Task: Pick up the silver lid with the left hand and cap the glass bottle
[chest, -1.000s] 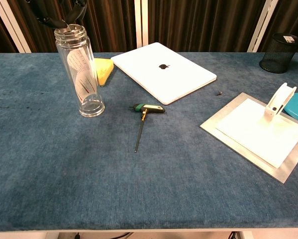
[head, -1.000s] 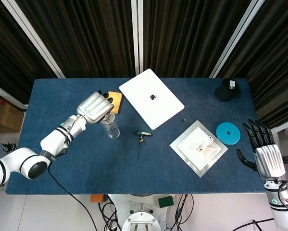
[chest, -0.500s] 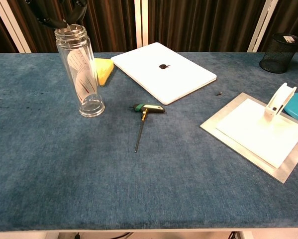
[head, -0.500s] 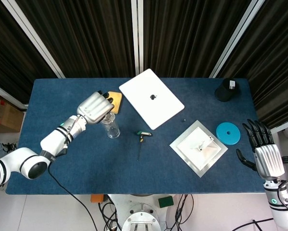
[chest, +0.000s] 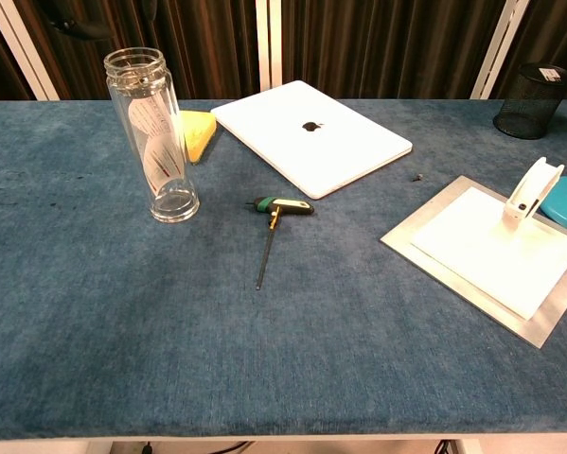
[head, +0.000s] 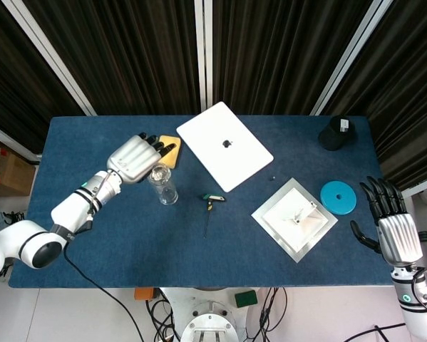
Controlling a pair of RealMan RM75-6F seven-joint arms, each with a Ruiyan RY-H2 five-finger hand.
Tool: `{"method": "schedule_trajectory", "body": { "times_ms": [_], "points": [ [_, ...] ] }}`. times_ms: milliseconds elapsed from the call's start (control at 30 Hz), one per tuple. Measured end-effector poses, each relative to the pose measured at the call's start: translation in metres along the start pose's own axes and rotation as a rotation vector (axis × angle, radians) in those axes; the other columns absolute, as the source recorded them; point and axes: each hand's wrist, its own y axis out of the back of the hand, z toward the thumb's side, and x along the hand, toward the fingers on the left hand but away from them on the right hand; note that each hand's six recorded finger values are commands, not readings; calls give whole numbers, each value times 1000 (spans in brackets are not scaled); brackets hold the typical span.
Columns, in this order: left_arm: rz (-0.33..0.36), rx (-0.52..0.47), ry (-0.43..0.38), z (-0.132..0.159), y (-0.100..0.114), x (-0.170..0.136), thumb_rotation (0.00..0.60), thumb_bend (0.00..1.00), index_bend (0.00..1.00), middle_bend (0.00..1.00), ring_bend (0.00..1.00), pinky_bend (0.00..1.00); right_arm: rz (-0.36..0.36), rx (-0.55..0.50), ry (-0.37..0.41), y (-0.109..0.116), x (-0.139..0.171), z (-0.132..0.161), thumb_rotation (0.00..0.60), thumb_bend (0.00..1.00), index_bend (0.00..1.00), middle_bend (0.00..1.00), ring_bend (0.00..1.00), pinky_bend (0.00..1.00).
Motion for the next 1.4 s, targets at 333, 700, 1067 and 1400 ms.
{"method": "schedule_trajectory", "body": {
  "times_ms": [333, 700, 1067, 1400],
  "points": [
    [58, -75, 52, -13, 5, -26, 496, 1, 116, 231, 164, 274, -7, -1, -7, 2, 2, -2, 600, 328, 0, 0, 0, 32],
    [266, -235, 343, -59, -58, -144, 315, 0, 139, 180, 114, 232, 60, 76, -78, -1, 22, -28, 600, 301, 0, 0, 0, 5],
    [232, -366, 610, -42, -195, -277, 0, 0, 0, 26, 2, 131, 221, 255, -256, -8, 59, -61, 600, 291, 0, 0, 0, 0],
    [178, -368, 522, -21, -207, -275, 0, 0, 0, 26, 2, 125, 216, 223, -264, -12, 65, -62, 600, 295, 0, 0, 0, 0]
  ]
}}
